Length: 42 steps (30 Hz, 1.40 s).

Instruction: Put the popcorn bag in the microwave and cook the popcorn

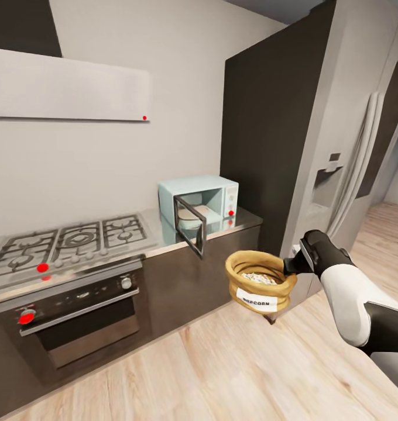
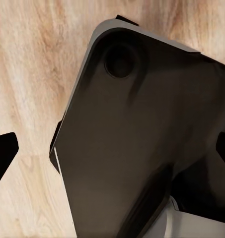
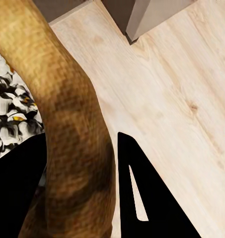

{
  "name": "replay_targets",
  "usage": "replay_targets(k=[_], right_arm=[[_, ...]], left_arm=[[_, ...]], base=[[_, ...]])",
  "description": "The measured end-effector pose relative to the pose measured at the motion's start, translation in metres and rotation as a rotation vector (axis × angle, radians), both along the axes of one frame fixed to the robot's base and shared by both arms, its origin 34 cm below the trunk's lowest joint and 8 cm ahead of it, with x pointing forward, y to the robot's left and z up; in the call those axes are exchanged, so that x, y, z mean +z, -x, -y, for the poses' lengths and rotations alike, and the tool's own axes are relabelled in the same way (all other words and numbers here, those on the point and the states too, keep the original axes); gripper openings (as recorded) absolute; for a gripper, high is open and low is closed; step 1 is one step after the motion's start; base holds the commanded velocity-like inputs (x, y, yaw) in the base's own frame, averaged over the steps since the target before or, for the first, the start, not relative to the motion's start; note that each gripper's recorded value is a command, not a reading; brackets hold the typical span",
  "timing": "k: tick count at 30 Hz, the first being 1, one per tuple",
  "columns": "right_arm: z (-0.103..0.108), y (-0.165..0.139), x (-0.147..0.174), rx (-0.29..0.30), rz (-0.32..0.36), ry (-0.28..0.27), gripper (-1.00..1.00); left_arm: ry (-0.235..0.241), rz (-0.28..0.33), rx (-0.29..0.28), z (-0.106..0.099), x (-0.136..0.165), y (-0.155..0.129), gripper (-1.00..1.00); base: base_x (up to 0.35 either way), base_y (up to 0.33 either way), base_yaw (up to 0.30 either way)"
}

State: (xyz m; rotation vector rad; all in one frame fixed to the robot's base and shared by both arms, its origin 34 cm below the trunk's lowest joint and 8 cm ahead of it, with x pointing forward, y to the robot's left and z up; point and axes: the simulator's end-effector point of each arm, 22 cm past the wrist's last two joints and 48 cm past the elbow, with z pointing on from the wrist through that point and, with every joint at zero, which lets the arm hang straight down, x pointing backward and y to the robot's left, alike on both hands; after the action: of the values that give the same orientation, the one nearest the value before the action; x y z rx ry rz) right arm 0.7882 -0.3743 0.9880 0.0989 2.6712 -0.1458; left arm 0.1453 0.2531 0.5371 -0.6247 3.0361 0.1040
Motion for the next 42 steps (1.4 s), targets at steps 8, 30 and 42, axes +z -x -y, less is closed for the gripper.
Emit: replay_targets(k=[8, 30, 42], right_arm=[[0.0, 0.0, 0.0, 0.001, 0.0, 0.0, -1.0], [-0.004, -0.003, 0.004, 0.004, 0.011, -0.003, -1.0], [-0.015, -0.006, 0.005, 0.059, 0.002, 0.06, -1.0]], left_arm=[[0.0, 0.002, 0.0, 0.0, 0.0, 0.0, 1.0], [-0.003, 0.004, 0.0, -0.001, 0.0, -0.001, 1.0], [-0.001, 0.006, -0.001, 0.0, 0.0, -0.002, 1.0]], base=[[0.289, -0.148, 0.018], [0.292, -0.112, 0.087], [0.02, -0.001, 0.0]])
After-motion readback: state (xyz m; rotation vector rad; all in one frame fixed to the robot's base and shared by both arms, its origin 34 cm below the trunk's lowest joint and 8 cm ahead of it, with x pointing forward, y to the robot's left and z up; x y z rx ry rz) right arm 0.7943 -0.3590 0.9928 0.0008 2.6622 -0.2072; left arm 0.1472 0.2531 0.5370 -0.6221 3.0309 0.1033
